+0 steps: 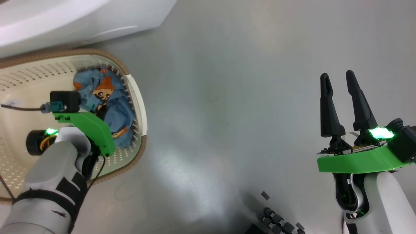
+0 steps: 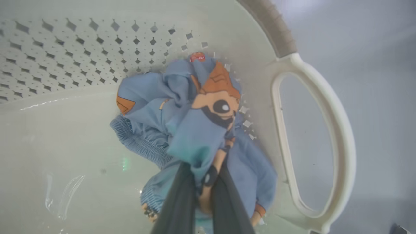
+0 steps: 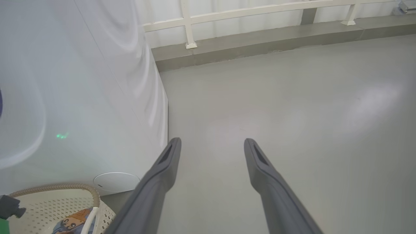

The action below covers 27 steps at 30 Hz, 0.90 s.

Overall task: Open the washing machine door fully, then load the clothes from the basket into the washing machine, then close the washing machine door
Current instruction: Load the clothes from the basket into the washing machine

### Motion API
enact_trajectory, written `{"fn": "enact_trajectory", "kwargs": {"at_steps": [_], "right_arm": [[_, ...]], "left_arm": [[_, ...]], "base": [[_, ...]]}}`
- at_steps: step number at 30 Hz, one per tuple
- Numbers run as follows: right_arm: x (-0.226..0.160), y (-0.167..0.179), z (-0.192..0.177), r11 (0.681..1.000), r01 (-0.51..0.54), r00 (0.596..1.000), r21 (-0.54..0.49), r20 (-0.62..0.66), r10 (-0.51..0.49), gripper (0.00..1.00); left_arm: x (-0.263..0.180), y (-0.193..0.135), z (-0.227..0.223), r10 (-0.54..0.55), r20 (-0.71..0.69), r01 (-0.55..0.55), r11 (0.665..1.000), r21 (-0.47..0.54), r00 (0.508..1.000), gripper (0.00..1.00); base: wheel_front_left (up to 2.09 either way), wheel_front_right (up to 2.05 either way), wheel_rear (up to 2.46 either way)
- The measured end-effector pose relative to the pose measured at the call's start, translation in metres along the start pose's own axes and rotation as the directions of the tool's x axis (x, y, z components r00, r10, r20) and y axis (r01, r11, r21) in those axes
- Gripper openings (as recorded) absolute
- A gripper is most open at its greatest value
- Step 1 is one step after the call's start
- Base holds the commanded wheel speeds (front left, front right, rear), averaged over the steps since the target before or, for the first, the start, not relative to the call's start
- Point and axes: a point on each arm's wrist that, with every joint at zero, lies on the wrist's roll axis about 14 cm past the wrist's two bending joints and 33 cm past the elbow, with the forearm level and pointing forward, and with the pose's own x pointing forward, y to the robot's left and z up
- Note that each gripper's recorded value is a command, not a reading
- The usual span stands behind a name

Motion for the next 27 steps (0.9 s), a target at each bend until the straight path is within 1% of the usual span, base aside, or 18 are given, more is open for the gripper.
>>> {"fn": "enact_trajectory", "kwargs": {"at_steps": [7,11,19,23,27], "right_arm": [[0.0,0.006,0.015,1.0,-0.02,0.999,0.003,0.043,0.02,1.0],[-0.002,0.012,0.026,0.999,-0.038,0.997,0.004,0.071,0.038,1.0],[-0.014,0.016,0.042,0.998,-0.067,0.993,0.013,0.103,0.065,1.0],[-0.023,0.021,0.046,0.996,-0.09,0.99,0.021,0.109,0.087,1.0],[-0.031,0.028,0.052,0.992,-0.12,0.985,0.023,0.124,0.116,1.0]], "left_arm": [[-0.02,-0.007,0.019,0.012,0.117,-0.004,0.997,-0.071,0.993,0.0],[-0.04,-0.009,0.017,0.027,0.159,-0.011,0.995,-0.098,0.987,0.0],[-0.086,-0.012,0.035,0.055,0.266,-0.021,0.991,-0.129,0.962,0.0],[-0.114,-0.008,0.056,0.082,0.355,-0.022,0.985,-0.171,0.931,0.0],[-0.145,-0.003,0.066,0.111,0.426,-0.036,0.983,-0.18,0.898,0.0]], "base": [[0.0,0.0,0.0],[0.0,0.0,0.0],[0.0,0.0,0.0],[0.0,0.0,0.0],[0.0,0.0,0.0]]}}
